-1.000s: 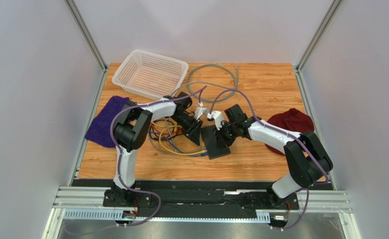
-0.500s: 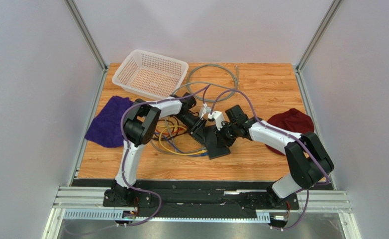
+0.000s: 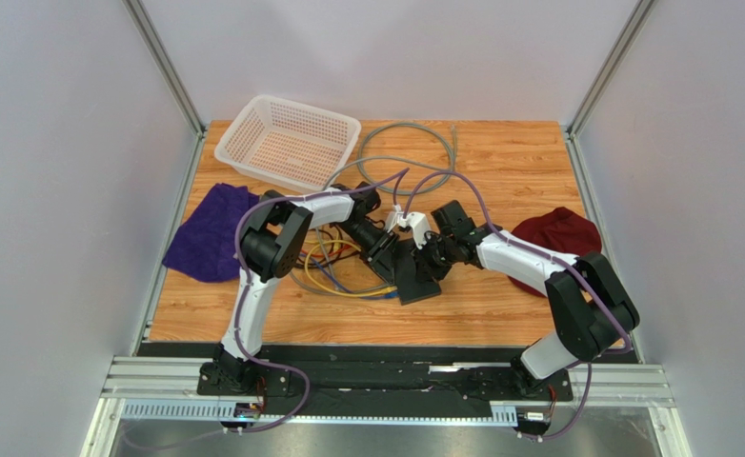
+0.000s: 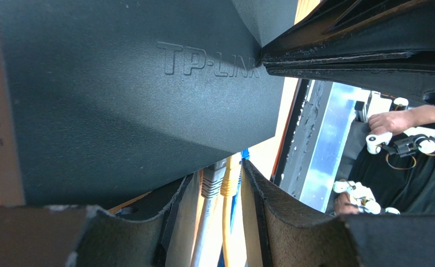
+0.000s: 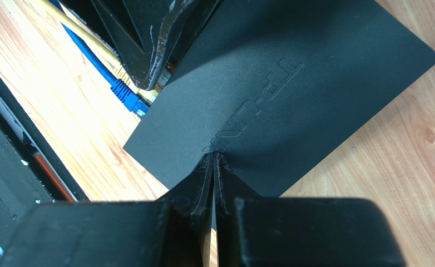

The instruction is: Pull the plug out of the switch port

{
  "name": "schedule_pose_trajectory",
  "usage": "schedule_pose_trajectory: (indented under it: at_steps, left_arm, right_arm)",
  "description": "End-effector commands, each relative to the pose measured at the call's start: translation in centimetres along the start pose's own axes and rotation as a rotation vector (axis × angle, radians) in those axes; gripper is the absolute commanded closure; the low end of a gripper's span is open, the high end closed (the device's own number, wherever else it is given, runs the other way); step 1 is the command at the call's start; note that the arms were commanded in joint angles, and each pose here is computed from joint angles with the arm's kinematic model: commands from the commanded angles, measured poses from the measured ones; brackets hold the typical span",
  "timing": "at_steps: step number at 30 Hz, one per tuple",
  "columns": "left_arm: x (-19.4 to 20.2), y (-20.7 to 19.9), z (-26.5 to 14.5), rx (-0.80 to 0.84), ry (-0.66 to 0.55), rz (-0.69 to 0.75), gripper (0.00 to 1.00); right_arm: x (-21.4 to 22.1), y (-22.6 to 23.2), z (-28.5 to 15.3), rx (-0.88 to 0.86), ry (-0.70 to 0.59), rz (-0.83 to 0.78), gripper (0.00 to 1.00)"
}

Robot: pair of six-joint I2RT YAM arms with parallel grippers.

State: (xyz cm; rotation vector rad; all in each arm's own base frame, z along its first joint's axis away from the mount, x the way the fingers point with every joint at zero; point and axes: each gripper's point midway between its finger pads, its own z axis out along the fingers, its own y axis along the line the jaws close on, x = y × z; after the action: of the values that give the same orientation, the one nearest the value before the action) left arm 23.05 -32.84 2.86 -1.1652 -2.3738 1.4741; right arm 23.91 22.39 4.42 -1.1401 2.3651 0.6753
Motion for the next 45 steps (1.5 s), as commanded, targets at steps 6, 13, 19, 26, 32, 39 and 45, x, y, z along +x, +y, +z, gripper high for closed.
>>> schedule_pose_trajectory:
  at_steps: [6, 13, 19, 26, 32, 39, 45]
  left_arm:
    - [-0.6, 0.8, 0.9, -0.020, 0.013, 0.043, 0.62]
    - [-0.6, 1.4, 1.3, -0.055, 0.030, 0.022, 0.86]
    - [-0.4, 1.3, 1.2, -0.055, 0.035, 0.020, 1.00]
    - [-1.5, 0.7, -0.7, -0.038, 0.015, 0.000, 1.00]
    - [-1.4, 0.5, -0.6, -0.024, 0.018, -0.003, 1.00]
    - [-0.3, 1.0, -0.2, -0.031, 0.040, -0.007, 1.00]
    - [-2.4, 1.6, -1.5, -0.062, 0.027, 0.028, 1.00]
  right_arm:
    - [1.4, -0.4, 0.2, 0.018, 0.039, 0.025, 0.94]
    - [1.4, -0.4, 0.2, 0.021, 0.037, 0.027, 0.95]
    - [1.3, -0.5, 0.1, 0.027, 0.035, 0.027, 0.95]
    - [1.5, -0.5, 0.2, 0.027, 0.041, 0.028, 0.95]
    - [1.5, -0.6, 0.2, 0.032, 0.041, 0.024, 0.96]
    - [1.5, -0.6, 0.3, 0.030, 0.045, 0.026, 0.96]
    - [1.2, -0.7, 0.4, 0.030, 0.044, 0.022, 0.96]
